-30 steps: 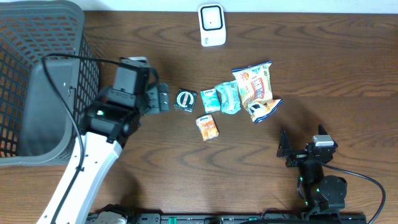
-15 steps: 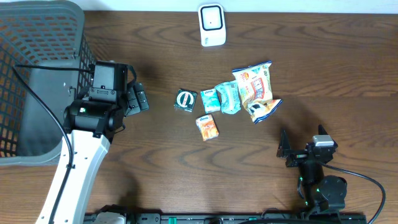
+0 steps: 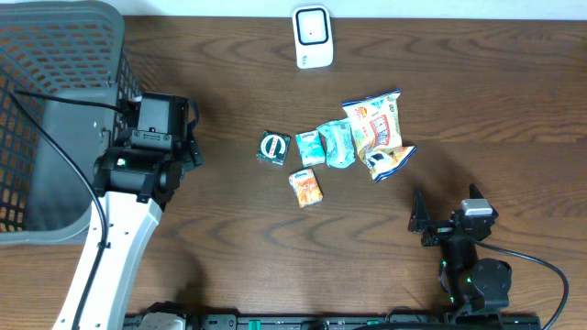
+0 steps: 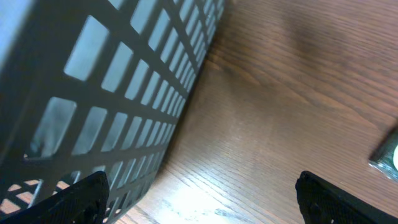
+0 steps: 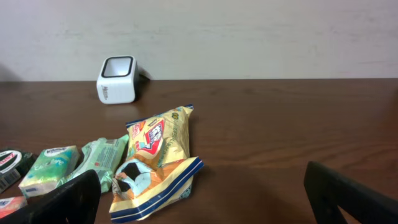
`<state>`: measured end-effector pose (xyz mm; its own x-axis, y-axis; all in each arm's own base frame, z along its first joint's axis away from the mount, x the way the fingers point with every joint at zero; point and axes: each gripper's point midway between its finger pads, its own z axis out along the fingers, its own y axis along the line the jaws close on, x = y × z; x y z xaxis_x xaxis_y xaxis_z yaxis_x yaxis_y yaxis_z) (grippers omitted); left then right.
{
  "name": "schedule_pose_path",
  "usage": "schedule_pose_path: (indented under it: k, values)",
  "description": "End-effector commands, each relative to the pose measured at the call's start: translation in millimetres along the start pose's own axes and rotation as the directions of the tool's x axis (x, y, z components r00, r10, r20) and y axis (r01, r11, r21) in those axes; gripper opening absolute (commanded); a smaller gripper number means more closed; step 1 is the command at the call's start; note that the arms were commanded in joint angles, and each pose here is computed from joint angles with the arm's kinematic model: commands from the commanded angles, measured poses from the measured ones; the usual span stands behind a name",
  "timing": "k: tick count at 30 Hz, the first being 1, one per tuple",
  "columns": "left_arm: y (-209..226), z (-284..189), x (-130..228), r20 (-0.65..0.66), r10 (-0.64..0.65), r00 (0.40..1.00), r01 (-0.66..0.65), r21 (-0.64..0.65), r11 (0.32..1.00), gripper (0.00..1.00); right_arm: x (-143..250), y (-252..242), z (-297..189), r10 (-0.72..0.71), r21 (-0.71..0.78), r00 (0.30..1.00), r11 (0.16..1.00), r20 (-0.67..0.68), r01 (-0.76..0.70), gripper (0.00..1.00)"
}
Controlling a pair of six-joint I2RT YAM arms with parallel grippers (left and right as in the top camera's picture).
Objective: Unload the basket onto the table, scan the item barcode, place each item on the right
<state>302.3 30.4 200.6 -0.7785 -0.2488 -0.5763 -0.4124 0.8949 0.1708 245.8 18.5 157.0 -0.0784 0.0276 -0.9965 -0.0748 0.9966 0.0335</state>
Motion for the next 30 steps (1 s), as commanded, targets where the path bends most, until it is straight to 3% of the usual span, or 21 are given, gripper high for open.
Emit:
schedule_pose_path:
  k: [1, 11, 20, 25, 30]
  values:
    - [22.2, -0.1, -9.0, 0.029, -0.045, 0.999, 0.047, -0.082, 0.996, 0.94, 0.7, -1.7, -0.2, -0.012, 0.007, 1.000, 1.000, 0.000, 0.012, 0.99]
    - [40.2, 7.4, -14.2, 0.024, -0.121, 0.992, 0.123, -0.094, 0.988, 0.94, 0.7, -1.7, -0.2, -0.011, 0.007, 1.000, 1.000, 0.000, 0.011, 0.99]
    - [-29.0, 7.4, -36.4, 0.054, -0.030, 0.998, 0.014, 0.268, 0.963, 0.94, 0.7, -1.7, -0.2, -0.012, 0.007, 1.000, 1.000, 0.000, 0.012, 0.99]
    - [-36.5, 31.6, -59.2, 0.131, 0.040, 0.991, -0.069, 0.222, 0.973, 0.94, 0.7, -1.8, -0.2, -0.012, 0.008, 1.000, 1.000, 0.000, 0.012, 0.99]
    - [-25.0, 60.3, -81.8, 0.191, 0.020, 0.981, -0.036, 0.081, 0.996, 0.94, 0.7, -1.7, -0.2, -0.011, 0.007, 1.000, 1.000, 0.000, 0.011, 0.99]
